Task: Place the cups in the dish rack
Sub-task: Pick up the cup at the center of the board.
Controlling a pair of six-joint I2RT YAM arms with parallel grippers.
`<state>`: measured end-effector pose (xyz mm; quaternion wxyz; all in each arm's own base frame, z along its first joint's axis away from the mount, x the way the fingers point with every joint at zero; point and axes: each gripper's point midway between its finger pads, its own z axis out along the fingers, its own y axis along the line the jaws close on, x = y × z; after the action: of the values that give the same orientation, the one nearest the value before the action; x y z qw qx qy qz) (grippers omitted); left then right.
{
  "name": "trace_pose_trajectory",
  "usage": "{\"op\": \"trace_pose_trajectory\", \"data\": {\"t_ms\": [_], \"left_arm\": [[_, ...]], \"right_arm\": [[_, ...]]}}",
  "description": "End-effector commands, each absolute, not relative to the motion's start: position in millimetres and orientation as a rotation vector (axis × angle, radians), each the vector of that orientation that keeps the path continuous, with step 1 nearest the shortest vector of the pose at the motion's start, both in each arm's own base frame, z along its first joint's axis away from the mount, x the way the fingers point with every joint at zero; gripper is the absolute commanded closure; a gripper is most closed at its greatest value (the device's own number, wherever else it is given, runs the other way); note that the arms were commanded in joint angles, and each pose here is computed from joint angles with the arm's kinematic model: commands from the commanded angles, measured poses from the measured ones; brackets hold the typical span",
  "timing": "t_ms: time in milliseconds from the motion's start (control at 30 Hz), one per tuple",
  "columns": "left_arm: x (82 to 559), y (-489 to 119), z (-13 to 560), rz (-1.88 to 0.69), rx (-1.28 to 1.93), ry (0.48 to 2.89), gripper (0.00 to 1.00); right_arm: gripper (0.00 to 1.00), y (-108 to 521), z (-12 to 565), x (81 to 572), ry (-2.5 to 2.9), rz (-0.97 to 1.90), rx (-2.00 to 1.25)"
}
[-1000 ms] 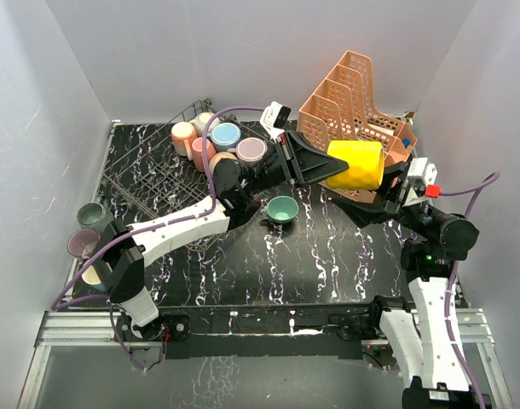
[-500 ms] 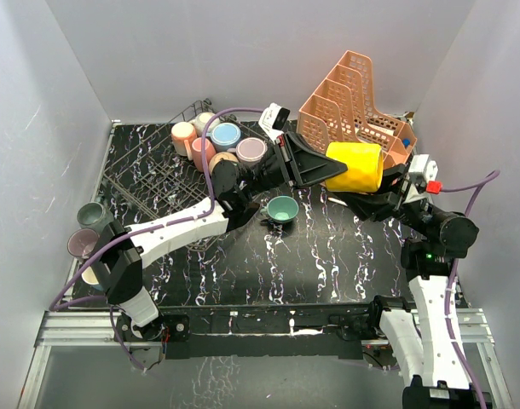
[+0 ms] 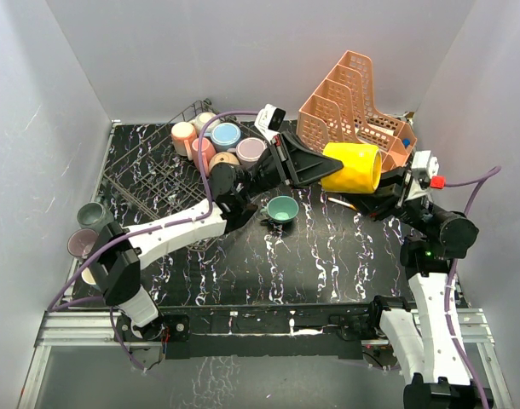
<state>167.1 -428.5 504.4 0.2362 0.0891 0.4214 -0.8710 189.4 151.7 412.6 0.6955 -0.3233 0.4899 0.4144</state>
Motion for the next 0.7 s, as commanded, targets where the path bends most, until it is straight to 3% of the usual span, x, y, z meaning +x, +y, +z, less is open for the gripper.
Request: {"op": "trace_pose_trajectory", "data": {"t_ms": [0,67,400,667], "left_arm": [[149.2,-396.1,544.6,-2.368,0.282,0.953,1.0],[150.3,-395.7,542.8,-2.361,0.272,0.958,0.96],[162.5,-384.5,513.8,-2.23,0.178,1.057,0.54],[182.6,-356.2,455.6,-1.849,0.048,1.352,0.47]], "right_arm": [[0.92,153.4,434.6,177.0,1.022,0.929,-0.726],[0.92,153.7,433.6,177.3,1.028,0.939,-0.722],[0.92,154.1,422.9,183.4,1.077,0.974,-0.71],[0.92,154.8,414.1,188.4,1.123,0.955,-0.757]]}}
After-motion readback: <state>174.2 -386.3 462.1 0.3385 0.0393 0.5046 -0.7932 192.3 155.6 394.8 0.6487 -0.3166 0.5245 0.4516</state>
